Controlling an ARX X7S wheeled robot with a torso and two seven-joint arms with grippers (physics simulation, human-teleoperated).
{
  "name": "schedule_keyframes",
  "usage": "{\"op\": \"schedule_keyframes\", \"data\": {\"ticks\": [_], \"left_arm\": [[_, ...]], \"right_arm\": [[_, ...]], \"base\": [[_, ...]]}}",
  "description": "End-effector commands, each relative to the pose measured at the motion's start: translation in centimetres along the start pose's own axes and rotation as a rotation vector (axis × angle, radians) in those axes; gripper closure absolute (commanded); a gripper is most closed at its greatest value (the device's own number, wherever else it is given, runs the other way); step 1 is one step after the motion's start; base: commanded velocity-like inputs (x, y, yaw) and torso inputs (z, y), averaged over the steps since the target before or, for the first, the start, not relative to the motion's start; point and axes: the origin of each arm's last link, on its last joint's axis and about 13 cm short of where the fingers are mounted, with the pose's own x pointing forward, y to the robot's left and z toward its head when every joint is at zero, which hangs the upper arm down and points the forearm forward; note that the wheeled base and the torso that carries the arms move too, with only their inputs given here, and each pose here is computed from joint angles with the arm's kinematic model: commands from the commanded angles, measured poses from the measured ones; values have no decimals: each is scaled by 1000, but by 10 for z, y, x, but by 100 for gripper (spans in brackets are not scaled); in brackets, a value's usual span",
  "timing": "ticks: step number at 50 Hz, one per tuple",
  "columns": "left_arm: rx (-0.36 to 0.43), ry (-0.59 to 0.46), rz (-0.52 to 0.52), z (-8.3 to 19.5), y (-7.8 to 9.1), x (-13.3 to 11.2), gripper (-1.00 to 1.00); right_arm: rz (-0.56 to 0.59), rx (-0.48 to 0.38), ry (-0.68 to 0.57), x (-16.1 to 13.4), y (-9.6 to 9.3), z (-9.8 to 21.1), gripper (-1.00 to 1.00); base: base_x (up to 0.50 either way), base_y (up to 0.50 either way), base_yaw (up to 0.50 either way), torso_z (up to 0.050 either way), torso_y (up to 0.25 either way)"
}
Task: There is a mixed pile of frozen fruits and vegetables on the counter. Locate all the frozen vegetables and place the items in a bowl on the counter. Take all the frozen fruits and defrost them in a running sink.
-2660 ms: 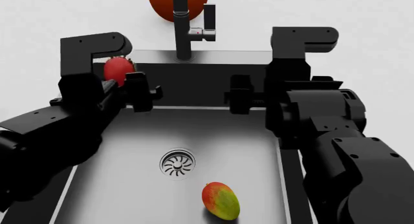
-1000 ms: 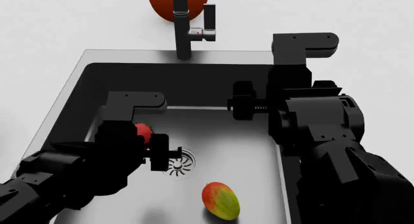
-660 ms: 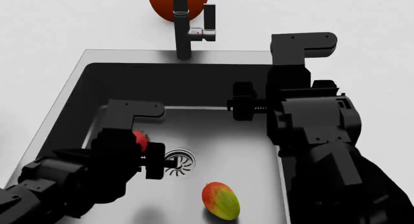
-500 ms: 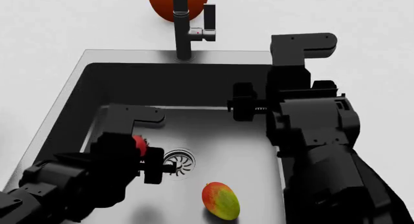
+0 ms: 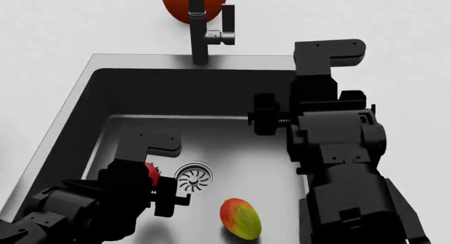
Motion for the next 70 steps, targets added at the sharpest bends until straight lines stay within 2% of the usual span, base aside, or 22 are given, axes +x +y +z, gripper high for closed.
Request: {"op": "schedule_keyframes", "data": {"ticks": [1, 36, 37, 53, 70], "left_arm": [[5, 20, 12, -8, -1, 2, 100], [26, 63, 7, -22, 0, 5, 100], [23, 65, 8, -21, 0, 5, -100], [17, 63, 9, -20, 1, 5, -100], [-36, -12, -25, 18, 6, -5, -100]], "right_arm": [[-2, -3, 2, 0, 0, -1, -100], [-5, -13, 6, 1, 1, -3, -100], [-5, -14, 7, 2, 1, -4, -100], [-1, -19, 10, 2, 2, -6, -100], [-5, -26, 5, 2, 3, -4, -100]], "base": [[0, 0, 0, 0, 0], [0, 0, 0, 0, 0], [0, 0, 0, 0, 0], [0, 0, 0, 0, 0], [0, 0, 0, 0, 0]]}}
